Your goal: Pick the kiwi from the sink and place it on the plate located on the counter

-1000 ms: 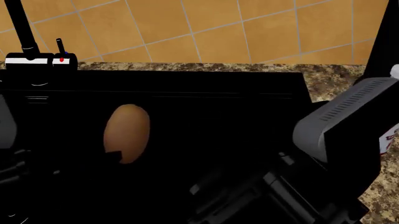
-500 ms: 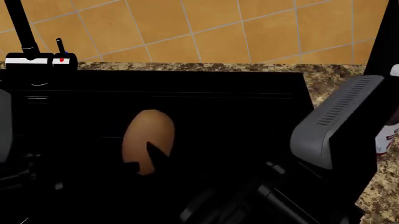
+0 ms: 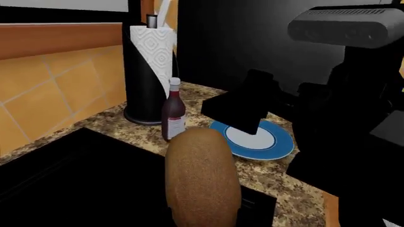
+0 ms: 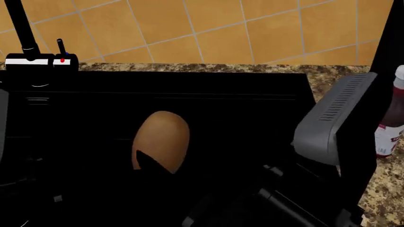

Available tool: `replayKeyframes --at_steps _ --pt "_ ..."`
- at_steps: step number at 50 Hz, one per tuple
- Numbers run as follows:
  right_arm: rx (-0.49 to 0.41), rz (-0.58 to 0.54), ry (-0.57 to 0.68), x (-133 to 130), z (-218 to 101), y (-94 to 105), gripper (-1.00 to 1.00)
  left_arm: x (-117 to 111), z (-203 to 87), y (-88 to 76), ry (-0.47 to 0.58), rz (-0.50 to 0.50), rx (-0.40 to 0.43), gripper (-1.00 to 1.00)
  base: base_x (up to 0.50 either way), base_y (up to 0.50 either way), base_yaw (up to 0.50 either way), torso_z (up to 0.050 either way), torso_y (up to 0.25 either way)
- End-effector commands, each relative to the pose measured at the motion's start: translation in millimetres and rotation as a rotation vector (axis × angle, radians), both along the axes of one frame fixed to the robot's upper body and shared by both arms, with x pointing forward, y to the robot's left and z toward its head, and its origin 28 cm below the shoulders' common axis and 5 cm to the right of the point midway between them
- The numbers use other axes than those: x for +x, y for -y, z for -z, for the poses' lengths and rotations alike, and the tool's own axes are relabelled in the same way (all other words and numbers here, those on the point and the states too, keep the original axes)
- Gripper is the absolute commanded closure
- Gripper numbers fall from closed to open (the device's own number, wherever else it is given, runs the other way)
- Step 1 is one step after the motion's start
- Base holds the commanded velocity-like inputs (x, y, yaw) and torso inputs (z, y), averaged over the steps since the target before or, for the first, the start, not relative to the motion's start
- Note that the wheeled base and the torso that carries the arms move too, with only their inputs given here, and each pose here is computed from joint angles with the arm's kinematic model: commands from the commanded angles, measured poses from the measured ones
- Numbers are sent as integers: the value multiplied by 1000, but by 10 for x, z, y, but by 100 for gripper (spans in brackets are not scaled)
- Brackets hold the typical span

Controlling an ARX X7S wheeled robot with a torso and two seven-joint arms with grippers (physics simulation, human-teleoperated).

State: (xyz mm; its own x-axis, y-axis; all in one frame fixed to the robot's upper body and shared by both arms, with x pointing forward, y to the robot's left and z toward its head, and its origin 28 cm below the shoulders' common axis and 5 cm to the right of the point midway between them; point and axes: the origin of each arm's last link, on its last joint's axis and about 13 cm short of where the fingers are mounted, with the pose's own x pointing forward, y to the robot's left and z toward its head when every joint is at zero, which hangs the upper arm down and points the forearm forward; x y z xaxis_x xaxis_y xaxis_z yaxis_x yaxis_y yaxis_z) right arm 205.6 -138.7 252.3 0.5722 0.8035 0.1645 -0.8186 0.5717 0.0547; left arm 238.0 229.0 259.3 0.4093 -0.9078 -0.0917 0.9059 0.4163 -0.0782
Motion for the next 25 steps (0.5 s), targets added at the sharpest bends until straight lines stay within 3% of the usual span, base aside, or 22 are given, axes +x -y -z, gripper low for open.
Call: replayKeyframes --at_steps 1,25 --pt "37 -45 -11 53 -26 -20 -100 -25 -25 48 14 27 3 100 0 0 0 0 0" --pt "56 -90 -98 254 118 -79 -100 -70 -117 104 49 61 -8 100 0 0 0 0 0"
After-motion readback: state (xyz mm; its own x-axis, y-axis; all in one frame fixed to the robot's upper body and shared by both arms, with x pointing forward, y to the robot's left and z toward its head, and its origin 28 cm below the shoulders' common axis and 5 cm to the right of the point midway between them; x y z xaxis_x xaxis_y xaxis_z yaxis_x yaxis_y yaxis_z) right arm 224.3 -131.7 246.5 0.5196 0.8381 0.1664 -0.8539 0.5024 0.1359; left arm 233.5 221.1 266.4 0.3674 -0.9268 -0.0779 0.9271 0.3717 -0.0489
